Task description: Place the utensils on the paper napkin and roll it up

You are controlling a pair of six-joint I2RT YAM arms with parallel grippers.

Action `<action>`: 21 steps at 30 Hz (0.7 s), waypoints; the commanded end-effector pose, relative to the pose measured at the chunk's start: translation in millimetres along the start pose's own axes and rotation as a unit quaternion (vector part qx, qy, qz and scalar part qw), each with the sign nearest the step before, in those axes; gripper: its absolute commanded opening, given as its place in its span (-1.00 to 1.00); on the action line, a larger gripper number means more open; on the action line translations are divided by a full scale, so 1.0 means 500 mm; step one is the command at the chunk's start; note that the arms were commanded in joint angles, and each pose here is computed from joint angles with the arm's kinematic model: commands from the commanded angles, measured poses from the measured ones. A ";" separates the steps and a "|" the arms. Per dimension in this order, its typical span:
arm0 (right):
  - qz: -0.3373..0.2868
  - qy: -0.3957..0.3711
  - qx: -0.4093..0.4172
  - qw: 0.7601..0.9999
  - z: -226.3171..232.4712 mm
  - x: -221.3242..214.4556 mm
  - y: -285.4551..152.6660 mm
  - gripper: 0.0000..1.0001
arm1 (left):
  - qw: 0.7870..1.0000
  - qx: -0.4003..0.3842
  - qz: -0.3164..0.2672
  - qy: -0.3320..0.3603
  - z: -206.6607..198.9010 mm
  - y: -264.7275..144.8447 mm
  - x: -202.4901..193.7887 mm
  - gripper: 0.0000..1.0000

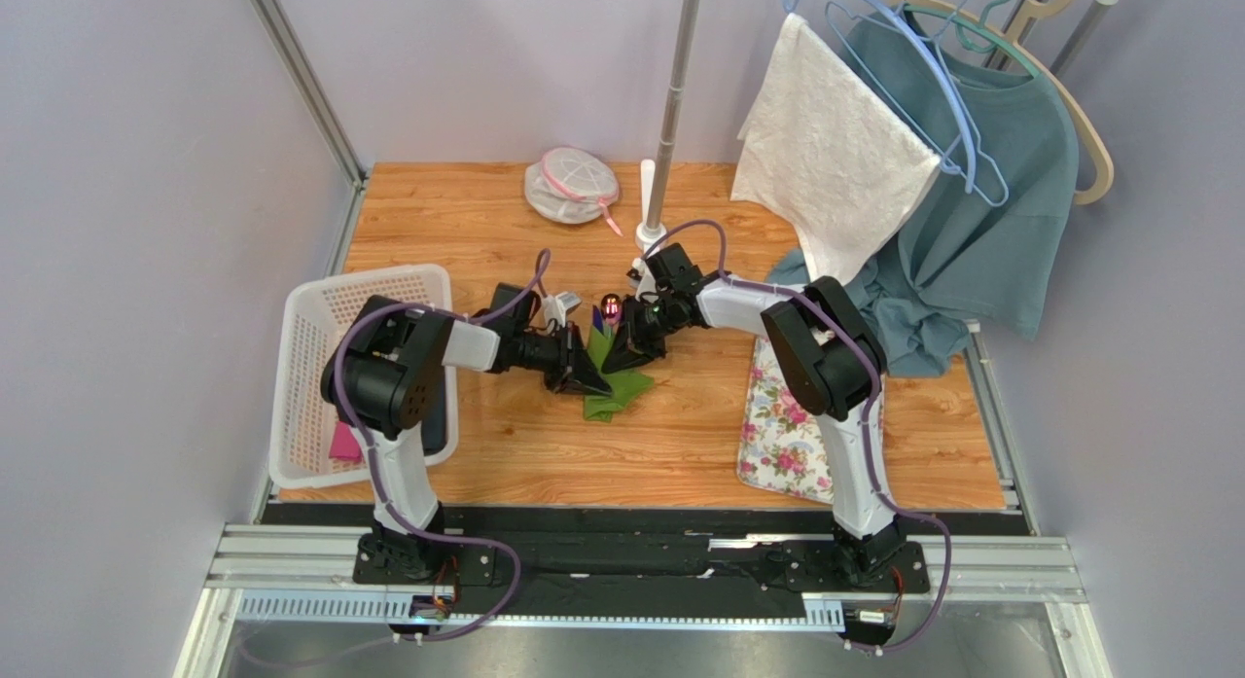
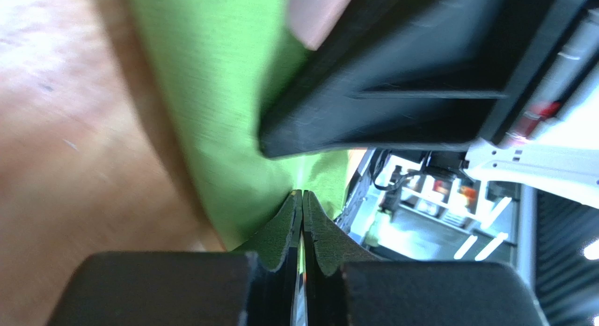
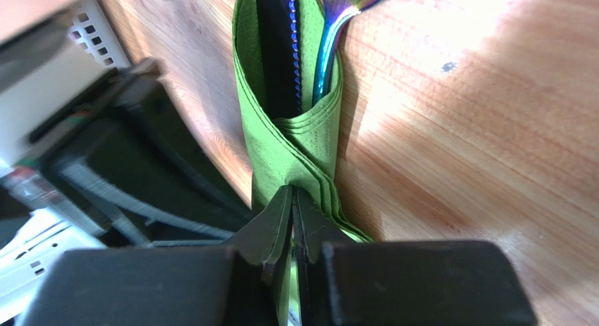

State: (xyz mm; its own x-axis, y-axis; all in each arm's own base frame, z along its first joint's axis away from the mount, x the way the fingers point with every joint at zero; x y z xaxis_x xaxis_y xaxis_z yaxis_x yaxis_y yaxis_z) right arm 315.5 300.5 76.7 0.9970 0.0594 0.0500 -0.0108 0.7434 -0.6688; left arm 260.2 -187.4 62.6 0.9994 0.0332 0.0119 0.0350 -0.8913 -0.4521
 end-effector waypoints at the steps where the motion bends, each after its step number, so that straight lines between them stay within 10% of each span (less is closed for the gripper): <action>1: 0.000 -0.013 -0.067 0.998 -0.060 -0.006 0.030 -0.85 | 0.995 -0.010 -0.026 0.095 -0.060 -0.029 0.005 -0.74; 21: -0.002 -0.049 -0.078 0.996 -0.049 0.014 0.020 -0.86 | 0.989 0.129 0.070 0.020 0.038 -0.013 -0.039 -0.96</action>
State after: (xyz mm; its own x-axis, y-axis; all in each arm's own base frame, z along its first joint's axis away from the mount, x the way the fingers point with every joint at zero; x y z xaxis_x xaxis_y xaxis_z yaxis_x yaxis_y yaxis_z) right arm 318.8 300.1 77.9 0.9892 0.1192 0.0858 -0.0293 0.7328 -0.6798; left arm 239.5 -180.6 69.5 0.9957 -0.0927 -0.0093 -0.0821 -0.8257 -0.5581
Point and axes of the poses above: each gripper's point midway between its finger pads, its own y axis out along the fingers, its own z axis along the line the jaws close on, x = y × z, the point moved 8 cm from there along -y, back along the fingers, and after that the axes turned 2 degrees about -y, right-handed, at the moved point
